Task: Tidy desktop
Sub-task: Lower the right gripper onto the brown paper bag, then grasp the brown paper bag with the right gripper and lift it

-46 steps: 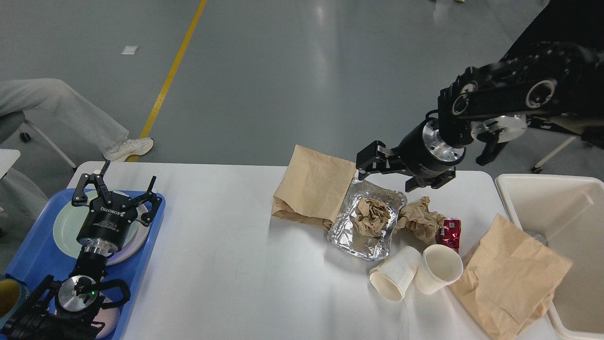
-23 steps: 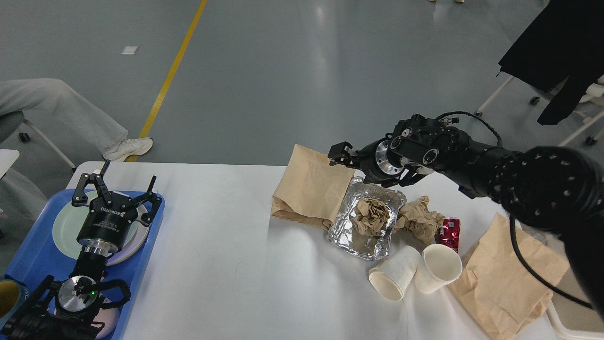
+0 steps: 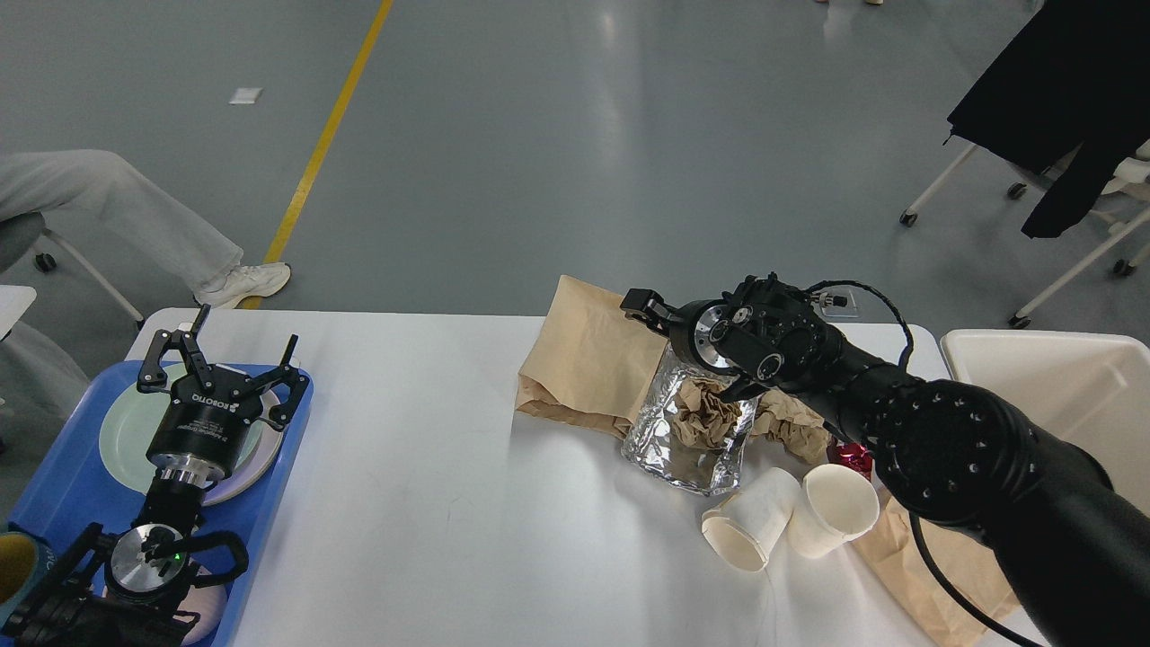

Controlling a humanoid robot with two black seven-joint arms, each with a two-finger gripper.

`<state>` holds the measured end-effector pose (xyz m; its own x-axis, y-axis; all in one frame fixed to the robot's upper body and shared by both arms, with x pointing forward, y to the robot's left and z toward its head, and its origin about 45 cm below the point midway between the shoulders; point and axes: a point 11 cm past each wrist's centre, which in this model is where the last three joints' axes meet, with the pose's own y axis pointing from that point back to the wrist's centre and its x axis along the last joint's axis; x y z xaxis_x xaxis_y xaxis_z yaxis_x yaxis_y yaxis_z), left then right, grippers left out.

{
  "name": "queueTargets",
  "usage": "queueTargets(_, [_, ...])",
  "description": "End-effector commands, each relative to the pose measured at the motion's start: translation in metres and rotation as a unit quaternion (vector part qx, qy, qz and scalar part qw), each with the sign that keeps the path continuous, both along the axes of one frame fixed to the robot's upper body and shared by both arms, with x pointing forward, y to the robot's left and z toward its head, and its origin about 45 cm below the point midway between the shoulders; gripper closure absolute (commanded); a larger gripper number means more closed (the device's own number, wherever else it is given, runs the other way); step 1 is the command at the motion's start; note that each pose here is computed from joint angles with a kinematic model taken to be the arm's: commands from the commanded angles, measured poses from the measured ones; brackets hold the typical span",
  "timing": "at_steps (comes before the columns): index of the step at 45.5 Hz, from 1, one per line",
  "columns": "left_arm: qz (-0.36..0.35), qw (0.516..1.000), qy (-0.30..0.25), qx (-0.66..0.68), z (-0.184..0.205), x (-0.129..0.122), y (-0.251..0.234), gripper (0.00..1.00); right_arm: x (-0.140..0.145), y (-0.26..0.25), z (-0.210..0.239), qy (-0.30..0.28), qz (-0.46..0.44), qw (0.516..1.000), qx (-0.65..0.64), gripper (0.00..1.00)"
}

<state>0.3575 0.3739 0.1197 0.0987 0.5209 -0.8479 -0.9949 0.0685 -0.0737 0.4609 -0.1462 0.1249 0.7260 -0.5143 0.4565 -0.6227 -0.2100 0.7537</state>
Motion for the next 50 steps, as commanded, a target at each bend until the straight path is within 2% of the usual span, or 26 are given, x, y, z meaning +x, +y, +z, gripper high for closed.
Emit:
queueTargets(1, [0.0,1.0,0.0,0.0,0.0,0.0,0.0,0.04,-0.005,0.005,-0.005,0.008,0.005,1.0,0.009,0.0])
queueTargets(18, [0.0,1.0,0.0,0.0,0.0,0.0,0.0,0.04,-0.026,0.008,-0.03,0.044,0.004,0.999,0.022,0.0])
queueTargets(25, [0.0,1.0,0.0,0.0,0.0,0.0,0.0,0.04,-0.026,0.013,-0.029,0.035,0.006,0.998,0.046,0.0])
queueTargets(34, [0.0,1.0,0.0,0.0,0.0,0.0,0.0,0.04,-0.026,0.015,-0.028,0.032,0.007,0.998,0.054,0.1])
queueTargets(38, [0.0,1.0,0.0,0.0,0.0,0.0,0.0,0.04,-0.032,0.019,-0.032,0.042,0.011,0.997,0.057,0.11])
queueTargets(46, [-0.001,1.0,-0.001,0.0,0.0,0.0,0.0,0.04,-0.036,0.018,-0.038,0.049,0.01,0.997,0.058,0.29])
queueTargets(50, [-0.001,1.0,-0.001,0.0,0.0,0.0,0.0,0.04,-0.036,0.018,-0.038,0.05,0.011,0.997,0.058,0.44])
